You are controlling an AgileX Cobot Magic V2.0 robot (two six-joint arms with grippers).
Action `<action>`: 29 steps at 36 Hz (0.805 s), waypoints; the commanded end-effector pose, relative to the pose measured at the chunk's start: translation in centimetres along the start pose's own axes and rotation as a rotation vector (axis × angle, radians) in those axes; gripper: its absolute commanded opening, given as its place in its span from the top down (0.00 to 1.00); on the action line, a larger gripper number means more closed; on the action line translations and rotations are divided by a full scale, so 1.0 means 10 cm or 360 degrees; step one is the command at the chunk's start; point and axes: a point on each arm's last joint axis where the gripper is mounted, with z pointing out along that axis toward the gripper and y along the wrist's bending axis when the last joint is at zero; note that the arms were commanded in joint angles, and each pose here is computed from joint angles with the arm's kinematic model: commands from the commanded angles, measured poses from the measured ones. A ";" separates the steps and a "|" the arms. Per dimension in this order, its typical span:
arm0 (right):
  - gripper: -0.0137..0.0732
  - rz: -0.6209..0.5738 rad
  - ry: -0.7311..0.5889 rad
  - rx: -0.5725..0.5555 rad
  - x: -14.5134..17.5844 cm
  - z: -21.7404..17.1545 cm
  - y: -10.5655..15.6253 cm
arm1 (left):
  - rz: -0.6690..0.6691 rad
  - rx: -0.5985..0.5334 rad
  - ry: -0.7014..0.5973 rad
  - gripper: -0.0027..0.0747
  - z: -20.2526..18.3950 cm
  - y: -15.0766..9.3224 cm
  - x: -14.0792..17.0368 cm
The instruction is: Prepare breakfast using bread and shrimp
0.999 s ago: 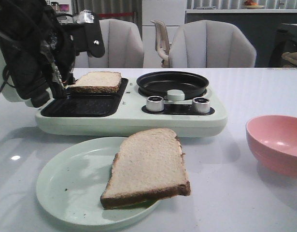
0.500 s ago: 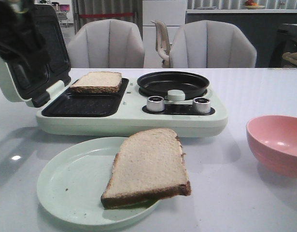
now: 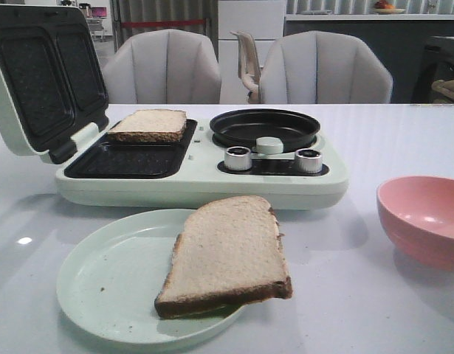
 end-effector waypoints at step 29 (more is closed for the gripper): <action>0.31 0.0587 0.0678 -0.1274 -0.10 1.01 0.87 | -0.0017 0.0018 -0.0282 0.61 -0.33 0.00 0.16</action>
